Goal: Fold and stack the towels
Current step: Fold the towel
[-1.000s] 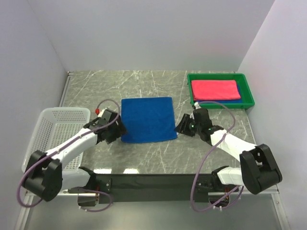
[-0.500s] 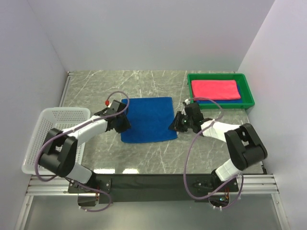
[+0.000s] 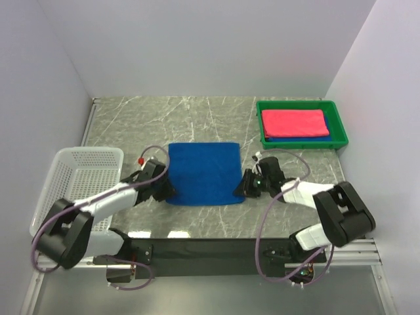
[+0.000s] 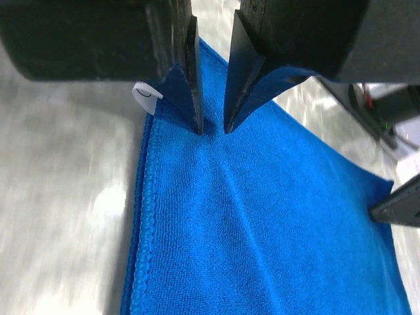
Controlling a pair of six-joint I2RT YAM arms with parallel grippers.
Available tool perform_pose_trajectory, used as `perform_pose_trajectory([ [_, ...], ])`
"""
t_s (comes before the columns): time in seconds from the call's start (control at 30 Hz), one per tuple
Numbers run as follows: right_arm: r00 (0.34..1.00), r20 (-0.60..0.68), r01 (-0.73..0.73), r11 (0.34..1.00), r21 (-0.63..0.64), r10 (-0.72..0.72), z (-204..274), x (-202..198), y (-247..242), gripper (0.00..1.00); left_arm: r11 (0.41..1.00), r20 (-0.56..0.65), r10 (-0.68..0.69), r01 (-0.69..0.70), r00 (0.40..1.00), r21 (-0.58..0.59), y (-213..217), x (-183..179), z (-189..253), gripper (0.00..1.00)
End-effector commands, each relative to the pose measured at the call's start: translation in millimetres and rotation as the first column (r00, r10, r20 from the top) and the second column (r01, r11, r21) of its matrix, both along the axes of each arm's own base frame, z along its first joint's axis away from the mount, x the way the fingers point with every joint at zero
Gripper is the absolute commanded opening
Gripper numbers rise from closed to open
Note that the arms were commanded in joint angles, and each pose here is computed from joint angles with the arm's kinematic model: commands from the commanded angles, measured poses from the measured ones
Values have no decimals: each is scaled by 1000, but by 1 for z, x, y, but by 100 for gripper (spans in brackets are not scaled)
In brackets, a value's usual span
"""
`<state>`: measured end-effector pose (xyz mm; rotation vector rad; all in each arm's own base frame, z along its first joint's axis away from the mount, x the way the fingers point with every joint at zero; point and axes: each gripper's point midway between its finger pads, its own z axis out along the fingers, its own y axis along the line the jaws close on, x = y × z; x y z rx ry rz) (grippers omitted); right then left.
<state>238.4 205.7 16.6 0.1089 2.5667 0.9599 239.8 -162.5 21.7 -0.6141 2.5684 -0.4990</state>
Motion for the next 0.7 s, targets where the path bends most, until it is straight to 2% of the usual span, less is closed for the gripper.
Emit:
perform_pose_trajectory([
  [0.0, 992, -123, -43, 998, -49, 37, -23, -54, -19, 28, 999, -153, -1, 7, 988, 39, 19, -61, -27, 40],
  [0.13, 992, -113, -52, 999, -11, 50, -17, -76, -22, 29, 1000, -152, -13, 10, 988, -19, 13, -86, -20, 49],
  [0.2, 995, -69, -67, 998, 0, 67, -4, -76, -22, 31, 998, -100, -19, 12, 995, -65, 9, -84, -3, 54],
  [0.23, 997, -24, -74, 997, 8, 74, 9, -67, -19, 33, 997, -80, -21, 15, 997, -74, 7, -82, 6, 60],
  [0.3, 995, 50, -85, 996, -5, 85, 29, -56, -19, 39, 994, -16, -21, 19, 1000, -103, 3, -73, 28, 66],
  [0.33, 990, 120, -67, 998, -19, 68, 47, -37, -19, 41, 992, 23, -35, 38, 999, -118, -2, -65, 48, 69],
  [0.43, 962, 265, -53, 997, -52, 65, 87, 4, -20, 48, 999, 149, -8, 14, 989, -40, 6, -29, 82, 74],
  [0.47, 943, 318, -75, 993, -90, 100, 94, 15, -20, 51, 1000, 141, -14, 13, 990, 5, 9, -20, 80, 76],
  [0.5, 940, 321, -77, 989, -126, 114, 92, 26, -22, 52, 1000, 185, 14, -18, 983, 23, 15, 1, 98, 80],
  [0.57, 913, 388, -58, 983, -176, 123, 113, 57, -24, 52, 995, 219, -35, 14, 975, 96, 23, 25, 105, 84],
  [0.6, 918, 364, -82, 973, -216, 158, 103, 64, -24, 52, 991, 192, -54, 28, 980, 133, 27, 36, 96, 86],
  [0.63, 903, 395, -85, 971, -222, 169, 118, 80, -21, 52, 986, 221, -77, 41, 972, 163, 35, 55, 108, 86],
  [0.67, 893, 407, -89, 963, -255, 191, 118, 90, -25, 52, 979, 185, -101, 64, 978, 193, 37, 65, 98, 86],
])
